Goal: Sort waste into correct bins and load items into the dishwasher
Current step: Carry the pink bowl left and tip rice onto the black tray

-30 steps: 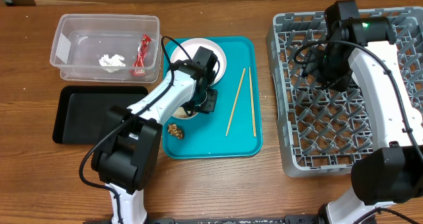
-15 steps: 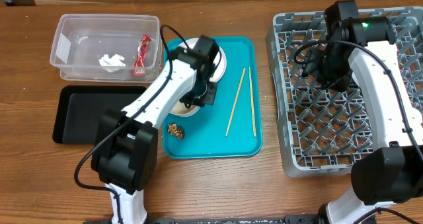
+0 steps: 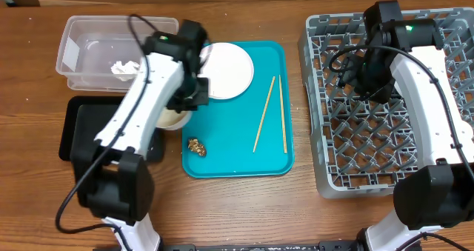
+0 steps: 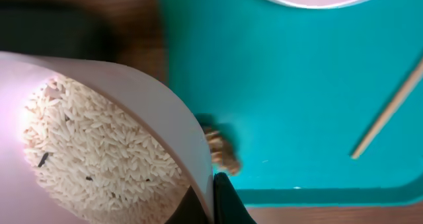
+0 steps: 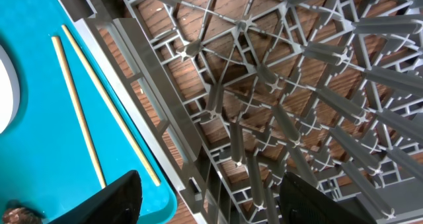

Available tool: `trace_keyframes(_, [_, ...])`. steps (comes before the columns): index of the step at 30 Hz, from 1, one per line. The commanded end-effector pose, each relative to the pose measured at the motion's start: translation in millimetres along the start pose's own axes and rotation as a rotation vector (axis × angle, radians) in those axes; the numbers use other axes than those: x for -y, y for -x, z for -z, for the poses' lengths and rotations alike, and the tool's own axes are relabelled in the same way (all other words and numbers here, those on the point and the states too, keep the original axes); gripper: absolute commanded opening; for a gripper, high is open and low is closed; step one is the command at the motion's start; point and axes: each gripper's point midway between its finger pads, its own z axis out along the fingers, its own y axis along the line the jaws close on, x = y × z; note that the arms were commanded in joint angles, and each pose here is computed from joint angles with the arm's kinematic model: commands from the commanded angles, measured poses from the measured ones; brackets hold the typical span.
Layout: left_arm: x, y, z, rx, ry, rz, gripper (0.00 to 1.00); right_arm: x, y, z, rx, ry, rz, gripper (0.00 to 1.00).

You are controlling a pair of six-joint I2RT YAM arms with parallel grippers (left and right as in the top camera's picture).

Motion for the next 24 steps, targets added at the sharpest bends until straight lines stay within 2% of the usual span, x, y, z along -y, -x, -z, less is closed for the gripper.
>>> trace_keyframes(1, [-34, 3, 26, 0.074, 0.039, 0.113, 0.04, -1, 2, 9, 0.029, 0.012, 0.007, 0.69])
trace_keyframes(6, [-72, -5, 24, 0.087, 0.031, 0.207, 0.04, -1, 2, 9, 0.027, 0.011, 0.007, 0.68])
trace_keyframes(10, [-83, -6, 5, 0.085, -0.079, 0.18, 0.04, -1, 2, 9, 0.027, 0.011, 0.007, 0.68])
trace_keyframes(16, [-86, -1, -19, 0.118, -0.368, 0.128, 0.04, -1, 1, 9, 0.026, 0.01, 0.007, 0.68])
trace_keyframes(17, [-88, 1, -20, 0.146, -0.454, 0.118, 0.04, -1, 1, 9, 0.025, 0.009, 0.007, 0.68])
trace_keyframes(22, [-100, 5, -7, 0.264, -0.696, 0.105, 0.04, 0, 1, 9, 0.024, 0.009, 0.007, 0.69])
trace_keyframes(23, [-102, 6, 7, 0.343, -0.826, 0.085, 0.04, 0, 1, 9, 0.023, 0.009, 0.006, 0.68])
trace_keyframes(24, [-104, 7, 14, 0.383, -0.881, 0.077, 0.04, 0, 1, 9, 0.023, 0.009, 0.006, 0.69])
